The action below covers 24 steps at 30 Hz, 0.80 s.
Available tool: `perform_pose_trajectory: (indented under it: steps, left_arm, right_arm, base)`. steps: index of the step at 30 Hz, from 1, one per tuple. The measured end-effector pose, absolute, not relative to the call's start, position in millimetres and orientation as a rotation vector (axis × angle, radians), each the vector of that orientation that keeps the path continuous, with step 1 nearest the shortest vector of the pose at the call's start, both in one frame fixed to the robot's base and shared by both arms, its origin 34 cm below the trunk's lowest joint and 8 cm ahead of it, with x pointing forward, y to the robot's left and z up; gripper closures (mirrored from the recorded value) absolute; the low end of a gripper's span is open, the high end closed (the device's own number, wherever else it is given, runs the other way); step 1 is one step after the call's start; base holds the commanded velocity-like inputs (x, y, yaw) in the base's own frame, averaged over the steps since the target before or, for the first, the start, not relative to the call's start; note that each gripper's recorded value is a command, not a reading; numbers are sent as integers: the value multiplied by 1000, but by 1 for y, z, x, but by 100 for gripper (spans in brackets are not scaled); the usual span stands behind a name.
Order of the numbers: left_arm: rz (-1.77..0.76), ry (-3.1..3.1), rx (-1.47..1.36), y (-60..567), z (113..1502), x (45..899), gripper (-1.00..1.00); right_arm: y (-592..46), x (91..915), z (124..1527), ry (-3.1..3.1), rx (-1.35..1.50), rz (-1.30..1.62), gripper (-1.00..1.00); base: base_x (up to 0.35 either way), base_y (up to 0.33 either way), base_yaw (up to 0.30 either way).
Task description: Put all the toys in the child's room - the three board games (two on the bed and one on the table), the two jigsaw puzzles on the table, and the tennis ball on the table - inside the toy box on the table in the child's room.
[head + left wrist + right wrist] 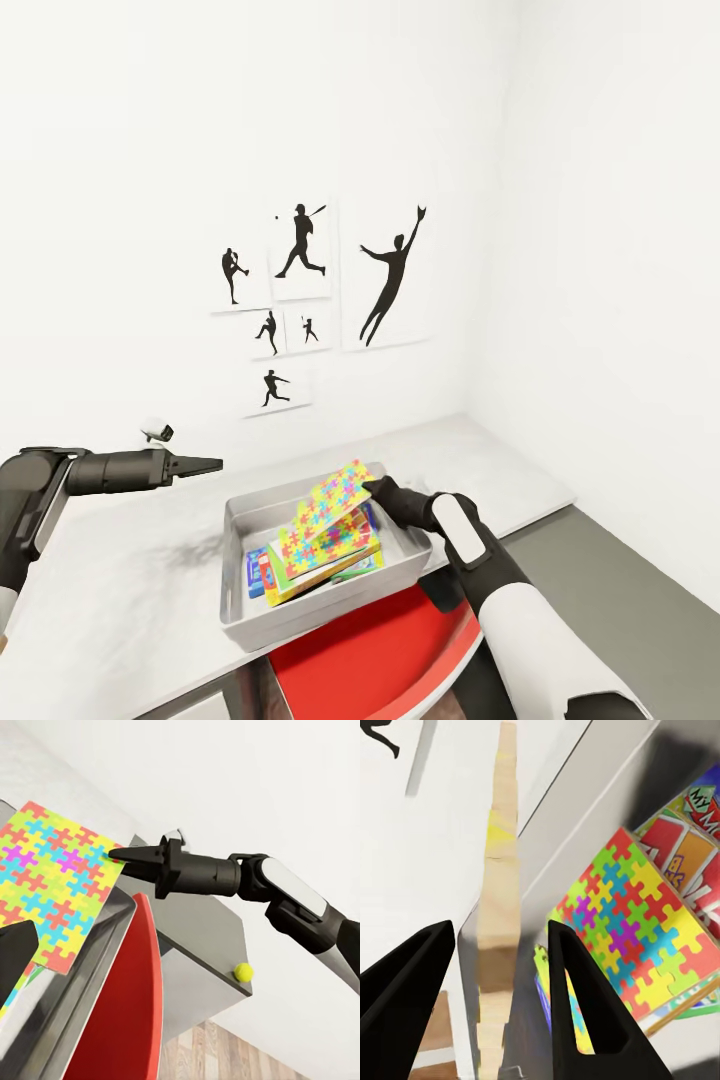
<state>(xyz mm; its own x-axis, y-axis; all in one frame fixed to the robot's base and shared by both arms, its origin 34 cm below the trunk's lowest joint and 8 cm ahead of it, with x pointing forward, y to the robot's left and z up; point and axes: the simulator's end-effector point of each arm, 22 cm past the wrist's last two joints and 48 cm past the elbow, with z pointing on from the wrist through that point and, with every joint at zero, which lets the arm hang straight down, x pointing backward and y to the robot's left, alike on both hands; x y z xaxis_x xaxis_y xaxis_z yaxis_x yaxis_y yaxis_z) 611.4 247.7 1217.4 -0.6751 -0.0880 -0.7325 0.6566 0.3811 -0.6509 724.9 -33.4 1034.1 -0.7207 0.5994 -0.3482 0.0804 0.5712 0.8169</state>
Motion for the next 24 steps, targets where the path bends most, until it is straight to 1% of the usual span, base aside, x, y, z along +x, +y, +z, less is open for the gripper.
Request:
perform_pose_trajectory:
  steps: [8,24]
  left_arm:
    - [-1350,1939,488,248,1218,611,-100]
    - [-1352,1951,473,252,1211,615,-100]
  right_arm:
    - [-17,717,1030,2226,452,1069,100]
    - [-15,717,1023,2240,452,1072,100]
  base:
    - [0,0,0]
    - [0,0,0]
